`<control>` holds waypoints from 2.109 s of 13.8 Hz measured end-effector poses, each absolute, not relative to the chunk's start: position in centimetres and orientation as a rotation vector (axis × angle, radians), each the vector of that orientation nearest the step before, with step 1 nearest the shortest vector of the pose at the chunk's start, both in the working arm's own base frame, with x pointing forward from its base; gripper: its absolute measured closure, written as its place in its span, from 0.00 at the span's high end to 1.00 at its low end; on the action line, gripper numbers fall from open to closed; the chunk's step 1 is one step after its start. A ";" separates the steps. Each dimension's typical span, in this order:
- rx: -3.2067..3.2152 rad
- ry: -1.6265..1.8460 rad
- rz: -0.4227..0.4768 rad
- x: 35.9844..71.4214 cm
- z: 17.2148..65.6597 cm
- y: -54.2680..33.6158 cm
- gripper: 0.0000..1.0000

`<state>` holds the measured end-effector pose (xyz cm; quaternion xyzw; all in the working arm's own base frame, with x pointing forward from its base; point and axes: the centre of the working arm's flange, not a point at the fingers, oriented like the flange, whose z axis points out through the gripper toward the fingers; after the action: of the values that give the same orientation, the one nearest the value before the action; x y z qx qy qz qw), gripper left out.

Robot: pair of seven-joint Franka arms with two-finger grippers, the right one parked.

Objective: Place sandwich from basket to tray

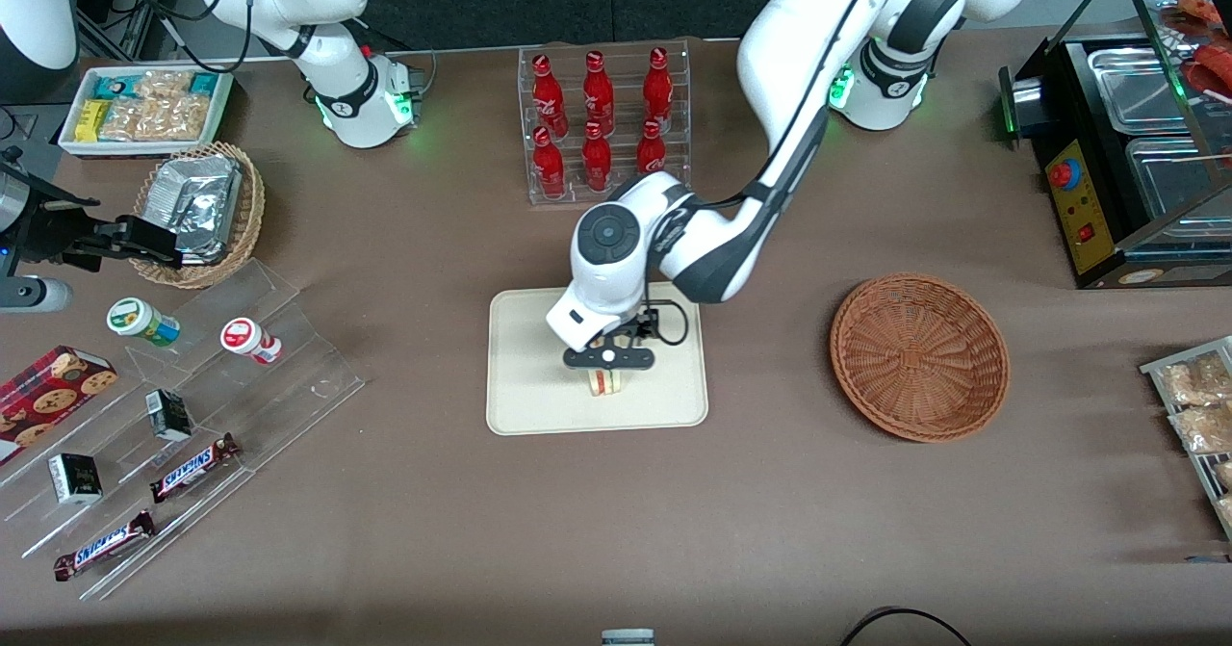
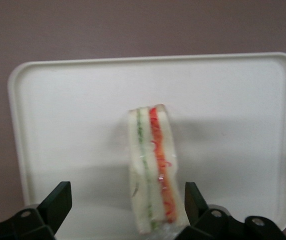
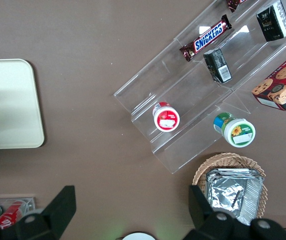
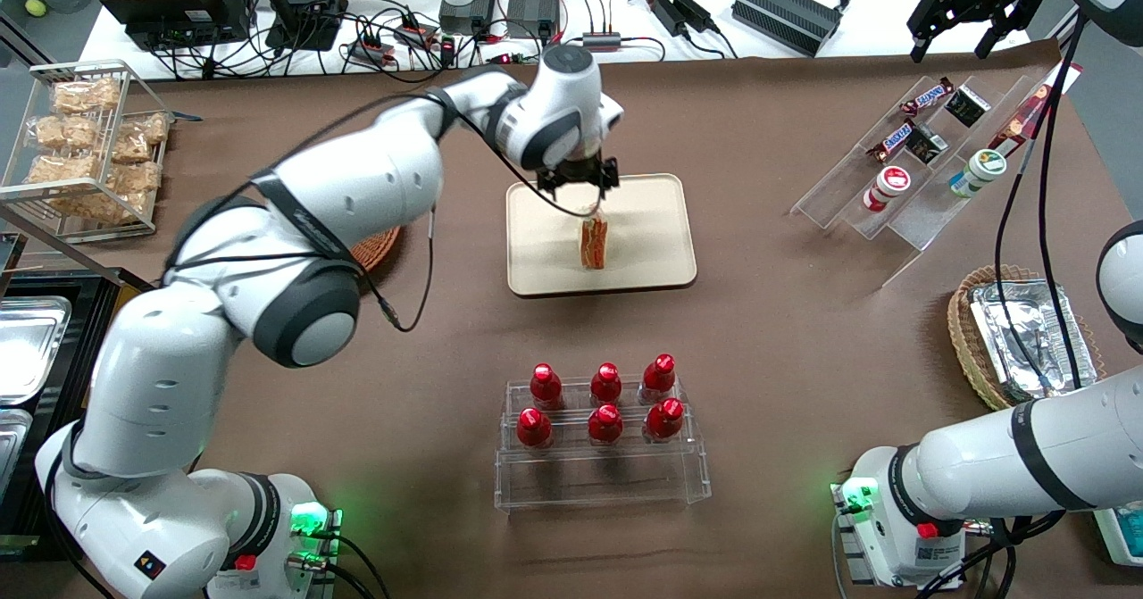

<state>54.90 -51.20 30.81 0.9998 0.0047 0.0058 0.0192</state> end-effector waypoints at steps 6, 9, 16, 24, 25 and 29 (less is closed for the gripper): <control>3.154 -0.104 -0.051 56.7 35.3 -36.0 1.00; 3.162 -0.184 -0.100 56.6 35.4 -25.9 1.00; 3.129 -0.225 -0.103 57.1 41.1 -7.6 1.00; 3.136 -0.160 -0.080 53.1 53.0 -4.3 1.00; 3.136 -0.160 -0.078 53.1 54.1 -4.3 1.00; 3.136 -0.159 0.009 53.3 58.7 -4.4 1.00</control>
<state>53.27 -4.38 58.72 0.9987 -0.0508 0.0027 0.0008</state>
